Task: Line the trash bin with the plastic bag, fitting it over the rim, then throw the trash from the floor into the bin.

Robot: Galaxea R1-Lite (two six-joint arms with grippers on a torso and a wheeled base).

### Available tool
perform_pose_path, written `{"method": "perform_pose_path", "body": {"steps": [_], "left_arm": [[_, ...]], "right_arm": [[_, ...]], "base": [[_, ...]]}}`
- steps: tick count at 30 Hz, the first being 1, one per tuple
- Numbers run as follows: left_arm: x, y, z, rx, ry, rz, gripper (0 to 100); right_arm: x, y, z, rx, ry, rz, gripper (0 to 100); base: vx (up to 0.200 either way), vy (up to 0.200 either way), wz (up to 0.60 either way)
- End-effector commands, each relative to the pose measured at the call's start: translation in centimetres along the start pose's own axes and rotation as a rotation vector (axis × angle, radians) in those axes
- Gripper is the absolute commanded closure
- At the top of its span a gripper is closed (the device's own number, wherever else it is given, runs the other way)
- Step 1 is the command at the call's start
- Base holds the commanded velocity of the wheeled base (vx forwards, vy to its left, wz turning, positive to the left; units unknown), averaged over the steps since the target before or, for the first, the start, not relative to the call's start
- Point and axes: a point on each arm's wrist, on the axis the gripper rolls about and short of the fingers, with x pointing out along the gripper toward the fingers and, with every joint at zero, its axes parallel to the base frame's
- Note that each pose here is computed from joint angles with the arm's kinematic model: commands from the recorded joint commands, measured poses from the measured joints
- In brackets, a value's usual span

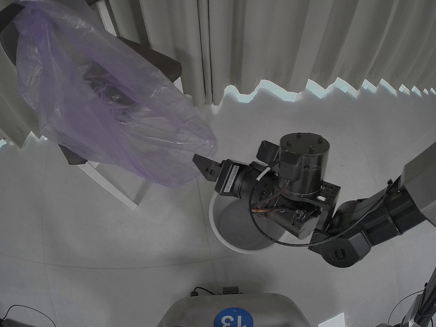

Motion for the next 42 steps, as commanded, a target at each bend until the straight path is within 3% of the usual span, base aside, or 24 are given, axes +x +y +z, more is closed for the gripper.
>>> {"method": "perform_pose_path", "body": {"steps": [1,12,33,34,42], "left_arm": [[-0.3,0.0,-0.1,-0.007,0.000,-0.006,100],[-0.3,-0.1,0.0,-0.007,-0.007,-0.037,100],[-0.3,0.0,0.2,-0.008,-0.015,-0.038,100],[-0.3,0.0,0.2,-0.007,-0.014,-0.036,100],[-0.3,0.0,0.2,-0.007,-0.015,-0.038,100]], "right_arm": [[1.5,0.0,-0.8,0.007,0.009,0.010,0],[2.4,0.6,-0.6,0.049,-0.006,0.044,0],[2.3,1.3,-2.1,0.048,0.017,0.079,0],[2.4,1.3,-2.3,0.046,0.019,0.079,100],[2.3,1.1,-2.6,0.042,0.026,0.076,100]], "base": [[0.000,0.000,0.00],[0.000,0.000,0.00],[0.000,0.000,0.00],[0.000,0.000,0.00],[0.000,0.000,0.00]]}}
